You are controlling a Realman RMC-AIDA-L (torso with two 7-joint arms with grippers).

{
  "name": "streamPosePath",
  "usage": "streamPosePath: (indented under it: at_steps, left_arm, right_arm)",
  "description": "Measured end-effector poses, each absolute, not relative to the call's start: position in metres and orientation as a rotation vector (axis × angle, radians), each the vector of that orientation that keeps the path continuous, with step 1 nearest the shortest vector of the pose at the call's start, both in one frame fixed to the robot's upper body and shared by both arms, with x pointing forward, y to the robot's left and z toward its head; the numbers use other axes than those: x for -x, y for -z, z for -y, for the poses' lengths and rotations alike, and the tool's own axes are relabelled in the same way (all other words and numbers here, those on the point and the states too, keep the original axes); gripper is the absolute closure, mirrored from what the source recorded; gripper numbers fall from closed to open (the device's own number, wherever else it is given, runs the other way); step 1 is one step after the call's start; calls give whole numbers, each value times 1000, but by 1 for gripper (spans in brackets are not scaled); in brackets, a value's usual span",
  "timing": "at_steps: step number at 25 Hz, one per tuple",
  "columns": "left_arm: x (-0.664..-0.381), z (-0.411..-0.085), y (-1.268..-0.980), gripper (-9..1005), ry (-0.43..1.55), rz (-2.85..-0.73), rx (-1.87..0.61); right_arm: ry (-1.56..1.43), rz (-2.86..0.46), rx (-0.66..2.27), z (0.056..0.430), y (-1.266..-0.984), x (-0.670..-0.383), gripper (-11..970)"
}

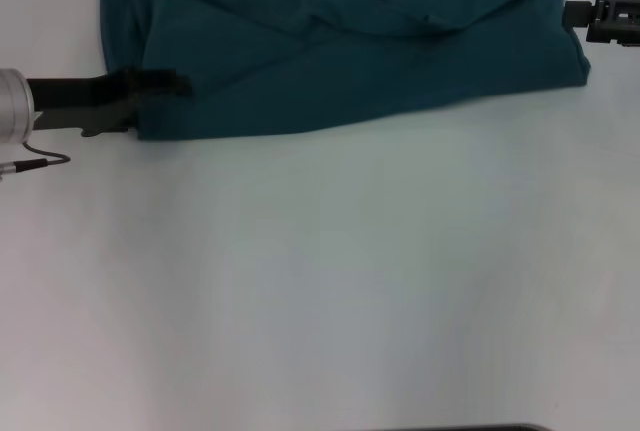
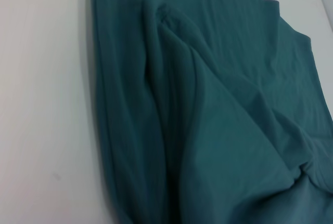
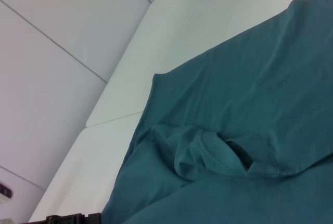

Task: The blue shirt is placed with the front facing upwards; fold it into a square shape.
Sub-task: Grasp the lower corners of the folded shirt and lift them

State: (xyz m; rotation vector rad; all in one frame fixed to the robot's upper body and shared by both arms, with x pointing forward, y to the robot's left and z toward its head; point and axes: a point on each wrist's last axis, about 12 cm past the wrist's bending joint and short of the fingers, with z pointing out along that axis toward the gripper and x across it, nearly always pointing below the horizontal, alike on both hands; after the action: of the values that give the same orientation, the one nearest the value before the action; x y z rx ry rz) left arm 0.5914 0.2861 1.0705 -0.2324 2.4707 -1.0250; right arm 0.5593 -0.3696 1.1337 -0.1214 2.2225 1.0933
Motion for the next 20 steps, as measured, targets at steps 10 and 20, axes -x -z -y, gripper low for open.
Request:
streamPosePath:
  at_steps: [10,20]
  left_arm:
    - [-601,-274,-1076,432,948,-2548,146]
    - [-603,-273,-1078,774,946,-2546,140]
  right_arm:
    - [-1091,-2218,117,373,-1135,-558,35]
    - [-1066,-2232,147,380,-1143,-561,34]
